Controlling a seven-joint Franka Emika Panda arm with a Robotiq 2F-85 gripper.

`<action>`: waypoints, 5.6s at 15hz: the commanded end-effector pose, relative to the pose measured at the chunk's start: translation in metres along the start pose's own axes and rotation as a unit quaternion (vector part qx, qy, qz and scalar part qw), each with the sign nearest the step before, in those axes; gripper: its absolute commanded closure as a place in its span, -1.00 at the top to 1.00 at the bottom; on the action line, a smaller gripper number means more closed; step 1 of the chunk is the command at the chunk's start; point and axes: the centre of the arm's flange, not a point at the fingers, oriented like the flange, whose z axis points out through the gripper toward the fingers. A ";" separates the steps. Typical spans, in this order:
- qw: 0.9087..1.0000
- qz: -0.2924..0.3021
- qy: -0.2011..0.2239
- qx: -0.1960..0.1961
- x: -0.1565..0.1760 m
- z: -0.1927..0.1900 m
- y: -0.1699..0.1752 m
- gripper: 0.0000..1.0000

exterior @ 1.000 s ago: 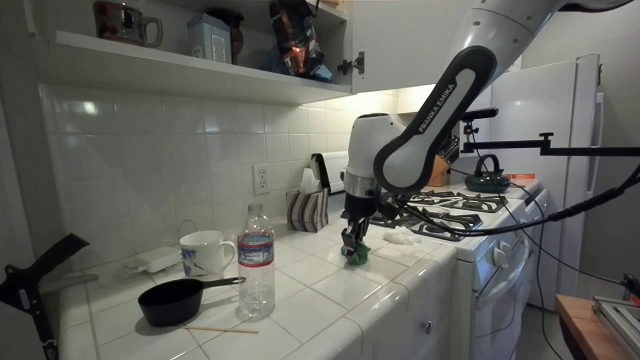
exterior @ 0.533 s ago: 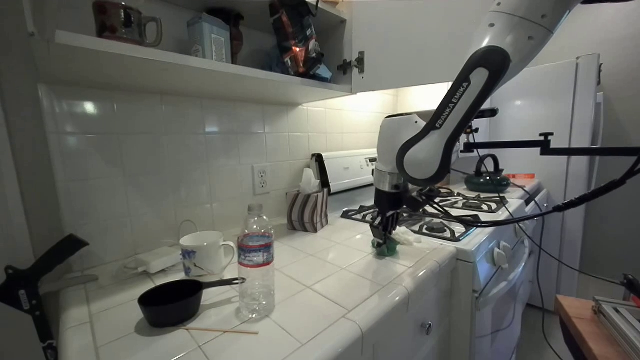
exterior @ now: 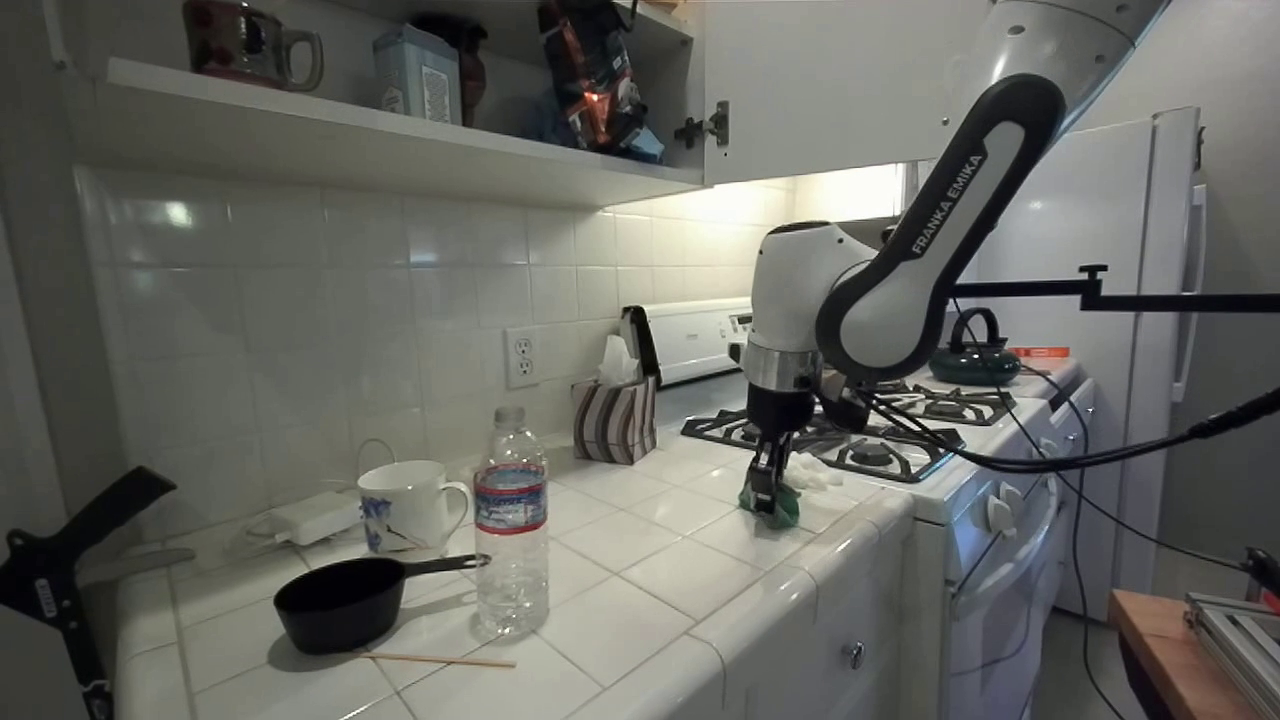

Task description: Move the white mug to the left then use the green towel to wipe the countertop.

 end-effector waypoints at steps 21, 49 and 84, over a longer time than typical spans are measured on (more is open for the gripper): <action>0.981 -0.184 -0.053 -0.034 -0.023 0.021 -0.114 -0.91; 0.982 0.167 -0.083 0.020 -0.006 0.035 0.085 -0.91; 0.989 0.038 0.016 0.142 0.234 0.005 -0.026 -0.91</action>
